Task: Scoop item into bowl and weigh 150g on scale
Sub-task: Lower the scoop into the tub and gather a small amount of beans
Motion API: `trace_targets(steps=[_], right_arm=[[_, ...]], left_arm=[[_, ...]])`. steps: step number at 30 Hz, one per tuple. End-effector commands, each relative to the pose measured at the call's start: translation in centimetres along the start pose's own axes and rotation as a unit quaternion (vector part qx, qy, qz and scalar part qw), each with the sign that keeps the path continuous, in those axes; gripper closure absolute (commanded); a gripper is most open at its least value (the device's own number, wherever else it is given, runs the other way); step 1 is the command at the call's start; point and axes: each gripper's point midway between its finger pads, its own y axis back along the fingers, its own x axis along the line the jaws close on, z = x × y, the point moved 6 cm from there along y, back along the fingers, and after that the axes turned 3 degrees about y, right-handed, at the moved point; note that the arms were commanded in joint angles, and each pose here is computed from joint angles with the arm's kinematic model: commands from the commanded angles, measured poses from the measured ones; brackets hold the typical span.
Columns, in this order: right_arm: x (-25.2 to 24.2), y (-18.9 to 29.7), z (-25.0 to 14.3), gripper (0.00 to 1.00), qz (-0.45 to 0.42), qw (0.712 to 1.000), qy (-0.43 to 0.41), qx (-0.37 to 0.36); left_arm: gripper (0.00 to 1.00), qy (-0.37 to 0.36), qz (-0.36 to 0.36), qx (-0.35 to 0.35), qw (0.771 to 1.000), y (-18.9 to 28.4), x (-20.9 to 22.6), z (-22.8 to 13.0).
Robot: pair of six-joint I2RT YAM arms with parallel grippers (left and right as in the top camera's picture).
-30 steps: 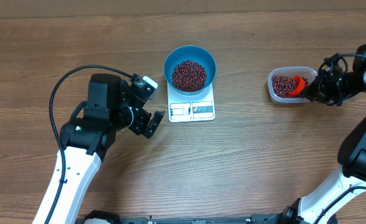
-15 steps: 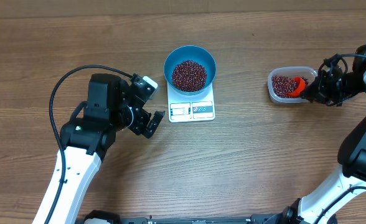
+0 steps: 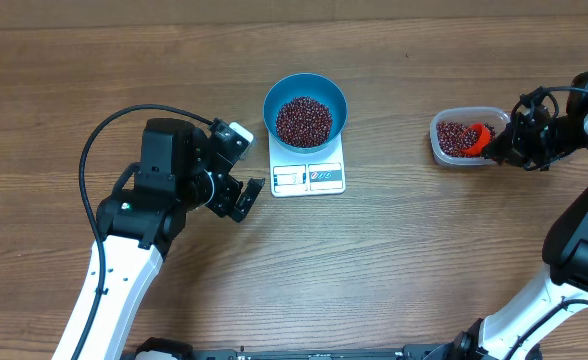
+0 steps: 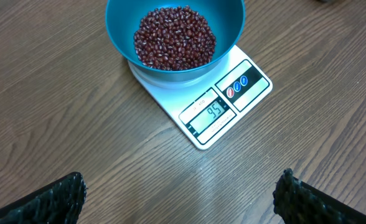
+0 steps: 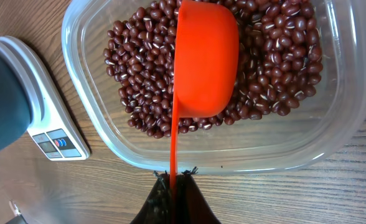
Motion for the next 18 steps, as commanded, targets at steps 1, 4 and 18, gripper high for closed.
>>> trace_targets(steps=[1,4,18], right_arm=[[-0.07,-0.45,-0.16,0.96,0.007,1.0,0.001,0.008],[-0.07,-0.45,-0.17,0.96,0.007,1.0,0.001,0.008],[0.56,-0.25,-0.1,0.96,0.047,0.999,0.02,0.0]], left_arm=[[0.01,0.005,0.006,-0.003,1.0,0.12,0.31,0.41],[0.0,0.005,0.006,-0.003,1.0,0.11,0.3,0.4],[0.01,0.005,0.006,-0.003,1.0,0.11,0.3,0.4]])
